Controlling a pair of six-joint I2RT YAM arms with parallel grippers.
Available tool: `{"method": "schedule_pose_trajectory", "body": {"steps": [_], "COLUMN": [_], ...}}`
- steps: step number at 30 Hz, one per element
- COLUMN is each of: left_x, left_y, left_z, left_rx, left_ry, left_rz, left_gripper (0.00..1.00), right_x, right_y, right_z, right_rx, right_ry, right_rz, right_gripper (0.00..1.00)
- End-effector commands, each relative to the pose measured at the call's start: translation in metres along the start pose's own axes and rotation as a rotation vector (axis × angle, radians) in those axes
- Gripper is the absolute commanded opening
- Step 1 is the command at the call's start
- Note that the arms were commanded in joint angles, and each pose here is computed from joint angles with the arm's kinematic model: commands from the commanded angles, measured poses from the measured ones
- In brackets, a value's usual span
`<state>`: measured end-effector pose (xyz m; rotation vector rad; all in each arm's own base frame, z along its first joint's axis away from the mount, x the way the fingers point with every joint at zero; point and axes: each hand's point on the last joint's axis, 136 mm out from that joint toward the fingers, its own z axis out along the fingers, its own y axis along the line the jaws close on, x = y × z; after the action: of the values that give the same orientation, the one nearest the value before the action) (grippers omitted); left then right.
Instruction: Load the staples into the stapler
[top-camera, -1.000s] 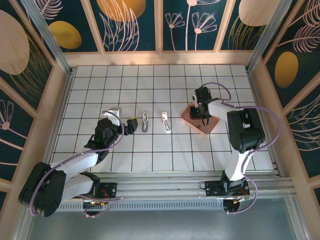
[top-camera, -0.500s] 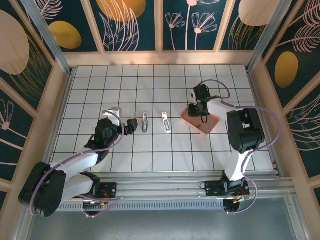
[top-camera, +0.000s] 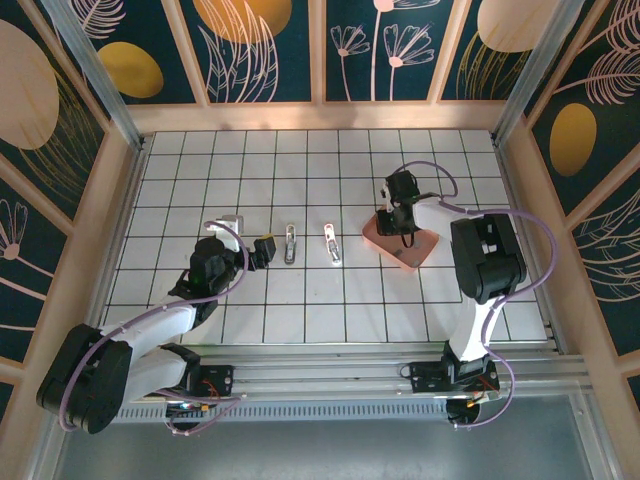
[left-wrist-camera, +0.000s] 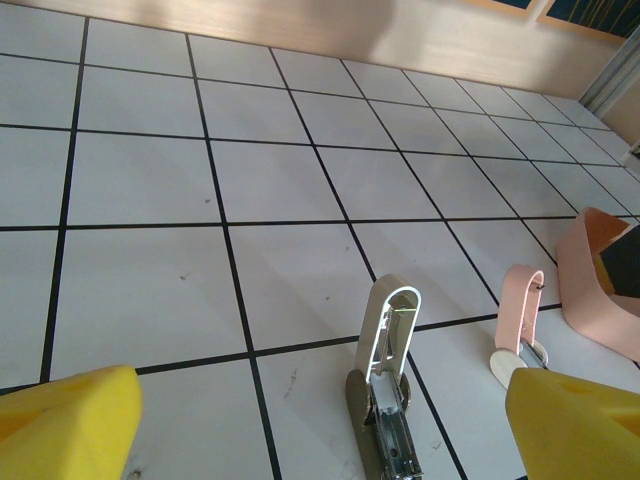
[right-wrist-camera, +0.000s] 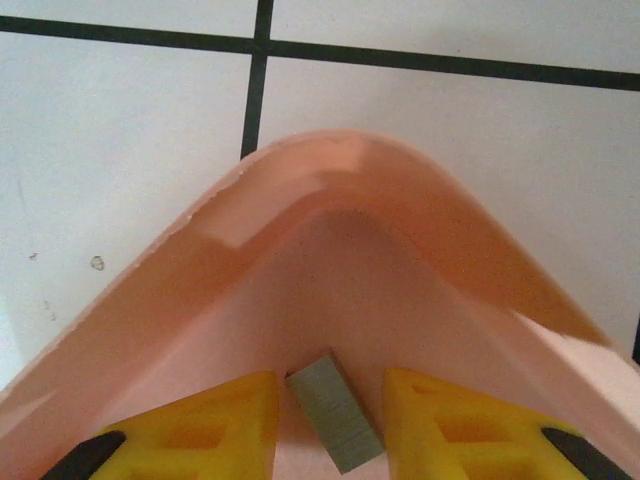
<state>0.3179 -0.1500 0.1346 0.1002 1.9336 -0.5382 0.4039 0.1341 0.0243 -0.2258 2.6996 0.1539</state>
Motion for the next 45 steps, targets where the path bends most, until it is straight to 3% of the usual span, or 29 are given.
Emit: {"method": "schedule_pose_trajectory", "body": {"steps": [1, 12, 28, 45], "left_x": [-0.008, -0.009, -0.009, -0.008], "left_y": [-0.003, -0.003, -0.004, -0.002], "left_z": [0.000, 0.000, -0.002, -0.004], "left_rx": [0.003, 0.001, 0.008, 0.002], "left_ry": [-0.015, -0.017, -0.019, -0.023], "left_rz": [0.024, 0.025, 0.021, 0.026], "left_gripper": [0.93, 0.93, 0.93, 0.93], "right_x": [0.001, -0.001, 0.000, 0.021], "right_y": [0.002, 0.004, 0.004, -0.019], "right_z": [0.006, 0.001, -0.040, -0.027], "right_rx": [-0.001, -0.015, -0.005, 0.089], "right_ry": [-0.003, -0.016, -0.080, -0.005], "right_rz": [-0.019, -0.012, 0.053, 0.157], "right_gripper": [0.31, 0.17, 0.17, 0.17]}}
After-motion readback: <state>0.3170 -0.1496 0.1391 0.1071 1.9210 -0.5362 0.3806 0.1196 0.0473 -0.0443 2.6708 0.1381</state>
